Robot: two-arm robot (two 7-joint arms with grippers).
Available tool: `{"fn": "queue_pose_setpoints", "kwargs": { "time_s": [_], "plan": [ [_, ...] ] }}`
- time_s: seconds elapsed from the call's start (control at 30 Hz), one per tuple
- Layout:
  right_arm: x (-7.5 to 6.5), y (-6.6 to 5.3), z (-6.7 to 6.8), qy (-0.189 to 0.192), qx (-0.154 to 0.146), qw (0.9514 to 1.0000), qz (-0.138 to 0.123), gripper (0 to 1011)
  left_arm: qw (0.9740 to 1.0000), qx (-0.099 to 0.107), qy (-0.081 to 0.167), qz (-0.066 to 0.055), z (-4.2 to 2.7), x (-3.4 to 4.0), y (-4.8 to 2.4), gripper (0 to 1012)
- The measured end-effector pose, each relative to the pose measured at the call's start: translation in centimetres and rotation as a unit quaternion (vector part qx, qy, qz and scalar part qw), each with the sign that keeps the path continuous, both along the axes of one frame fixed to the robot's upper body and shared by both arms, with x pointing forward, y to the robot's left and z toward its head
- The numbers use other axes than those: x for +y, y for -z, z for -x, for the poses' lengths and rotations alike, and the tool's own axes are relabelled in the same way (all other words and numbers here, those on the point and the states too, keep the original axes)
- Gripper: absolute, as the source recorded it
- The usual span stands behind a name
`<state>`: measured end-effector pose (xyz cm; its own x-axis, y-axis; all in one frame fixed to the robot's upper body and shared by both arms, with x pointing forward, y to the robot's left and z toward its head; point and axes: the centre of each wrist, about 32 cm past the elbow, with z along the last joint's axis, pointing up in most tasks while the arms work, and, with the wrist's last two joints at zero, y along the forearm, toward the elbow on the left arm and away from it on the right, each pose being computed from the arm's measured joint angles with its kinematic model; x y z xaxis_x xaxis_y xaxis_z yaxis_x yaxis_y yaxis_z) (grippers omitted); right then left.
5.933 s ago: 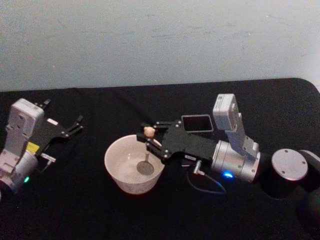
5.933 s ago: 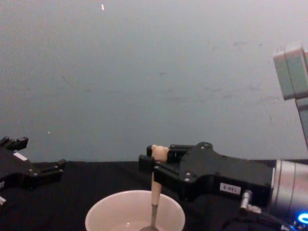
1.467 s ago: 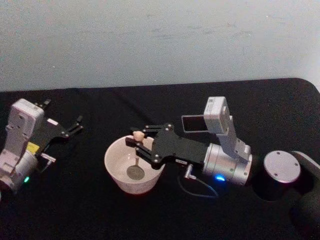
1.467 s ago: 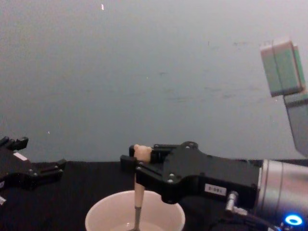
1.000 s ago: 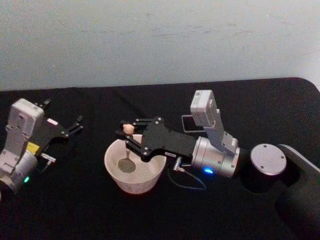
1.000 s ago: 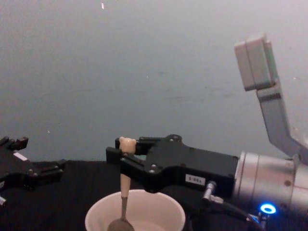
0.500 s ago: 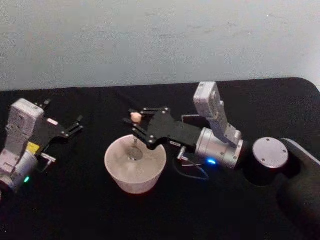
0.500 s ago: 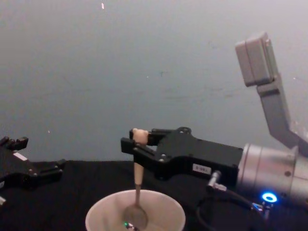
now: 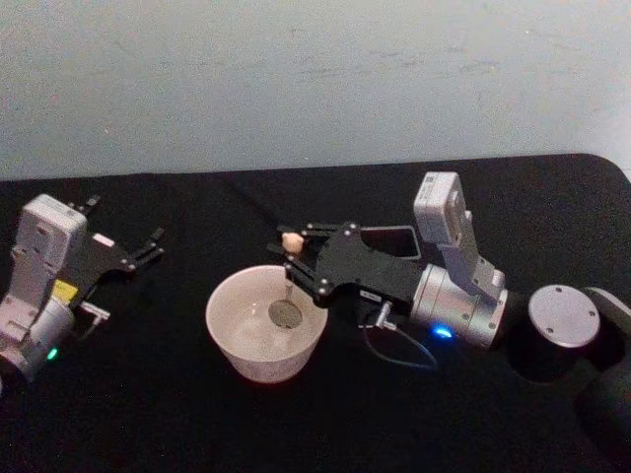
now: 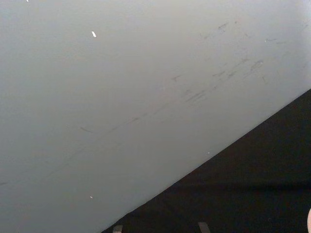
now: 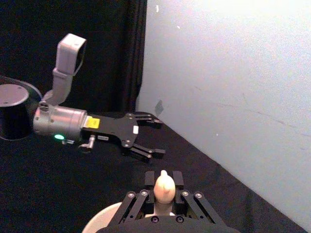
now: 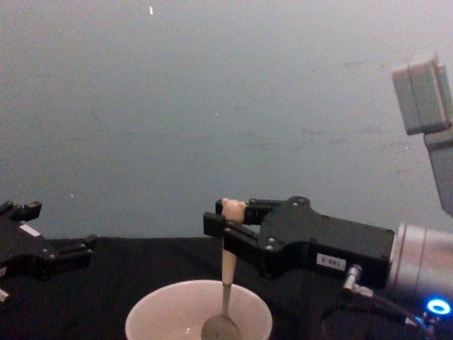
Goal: Pick up the stirring spoon with one hand, stir inside the cup, then place it back in its original position.
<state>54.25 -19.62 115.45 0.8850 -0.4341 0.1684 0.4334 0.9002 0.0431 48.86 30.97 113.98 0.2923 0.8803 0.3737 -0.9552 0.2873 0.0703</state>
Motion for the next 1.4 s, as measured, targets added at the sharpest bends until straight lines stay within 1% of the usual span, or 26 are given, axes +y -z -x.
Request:
{"fn": "queue_pose_setpoints", "kwargs": {
  "time_s": [0.1, 0.23, 0.5, 0.77, 1.0, 1.2, 1.4],
  "plan": [
    [-0.1, 0.0, 0.5, -0.007, 0.003, 1.0, -0.001, 212, 1.0, 0.0, 0.0, 0.0, 0.0, 0.0, 0.0, 1001],
    [0.0, 0.2, 0.9, -0.015, 0.008, 0.9999, 0.001, 212, 1.0, 0.0, 0.0, 0.0, 0.0, 0.0, 0.0, 1001],
    [0.9, 0.3, 1.2, -0.03, 0.011, 0.9995, 0.0, 212, 1.0, 0.0, 0.0, 0.0, 0.0, 0.0, 0.0, 1001],
    [2.2, 0.1, 0.6, -0.04, 0.007, 0.9991, -0.005, 212, 1.0, 0.0, 0.0, 0.0, 0.0, 0.0, 0.0, 1001],
    [2.9, 0.2, -0.2, -0.033, 0.005, 0.9994, -0.004, 212, 1.0, 0.0, 0.0, 0.0, 0.0, 0.0, 0.0, 1001],
    [2.9, 0.2, -0.8, -0.024, 0.002, 0.9997, -0.002, 212, 1.0, 0.0, 0.0, 0.0, 0.0, 0.0, 0.0, 1001],
    [2.6, 0.2, -1.1, -0.012, 0.001, 0.9999, -0.002, 212, 1.0, 0.0, 0.0, 0.0, 0.0, 0.0, 0.0, 1002]
  ]
}}
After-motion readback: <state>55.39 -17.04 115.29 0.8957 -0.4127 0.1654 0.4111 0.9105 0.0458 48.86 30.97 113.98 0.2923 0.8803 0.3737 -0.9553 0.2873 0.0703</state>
